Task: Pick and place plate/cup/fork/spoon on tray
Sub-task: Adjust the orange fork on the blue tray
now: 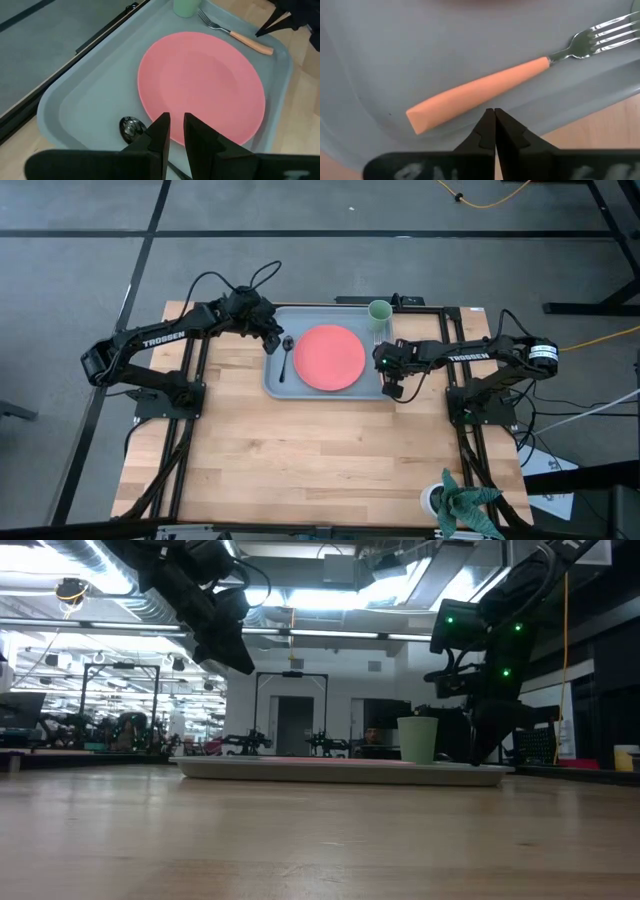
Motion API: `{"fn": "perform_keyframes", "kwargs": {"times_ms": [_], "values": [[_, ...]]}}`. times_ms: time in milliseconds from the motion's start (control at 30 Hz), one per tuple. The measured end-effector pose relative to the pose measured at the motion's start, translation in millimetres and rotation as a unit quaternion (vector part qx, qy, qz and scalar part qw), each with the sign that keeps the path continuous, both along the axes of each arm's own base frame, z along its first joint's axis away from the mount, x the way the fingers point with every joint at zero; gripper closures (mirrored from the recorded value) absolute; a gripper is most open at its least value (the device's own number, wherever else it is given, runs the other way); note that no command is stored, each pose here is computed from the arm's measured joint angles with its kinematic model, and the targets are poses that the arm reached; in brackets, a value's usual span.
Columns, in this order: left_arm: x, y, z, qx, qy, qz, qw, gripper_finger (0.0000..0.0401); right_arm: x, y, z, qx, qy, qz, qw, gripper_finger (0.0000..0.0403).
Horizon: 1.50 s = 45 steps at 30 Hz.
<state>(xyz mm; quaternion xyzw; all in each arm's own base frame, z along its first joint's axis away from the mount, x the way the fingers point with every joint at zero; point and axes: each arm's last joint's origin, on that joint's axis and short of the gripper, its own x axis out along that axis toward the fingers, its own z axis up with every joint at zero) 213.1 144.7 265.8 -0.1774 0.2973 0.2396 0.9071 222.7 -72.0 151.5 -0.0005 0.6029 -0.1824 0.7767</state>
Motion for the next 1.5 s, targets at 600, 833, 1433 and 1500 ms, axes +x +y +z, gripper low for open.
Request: {"fn": "perform_keyframes", "kwargs": {"times_ms": [600,833,1433,1500], "values": [[-0.4,-0.3,-0.6,0.016,0.012,-0.016,1.0,0.0354,0.6,-0.2,-4.2,0.003,0.009,-0.003,1.0,0.0398],[-0.4,-0.3,-0.6,0.016,0.012,-0.016,1.0,0.0354,4.1,-1.1,-16.7,0.004,0.038,0.025,0.999,0.0398],[-0.4,-0.3,-0.6,0.015,0.011,-0.016,1.0,0.0354,8.6,0.0,-11.3,0.043,0.022,0.022,0.999,0.0397],[-0.4,-0.3,-0.6,0.015,0.011,-0.016,1.0,0.0354,13.5,-0.6,1.1,0.053,0.029,-0.004,0.998,0.0397]]}}
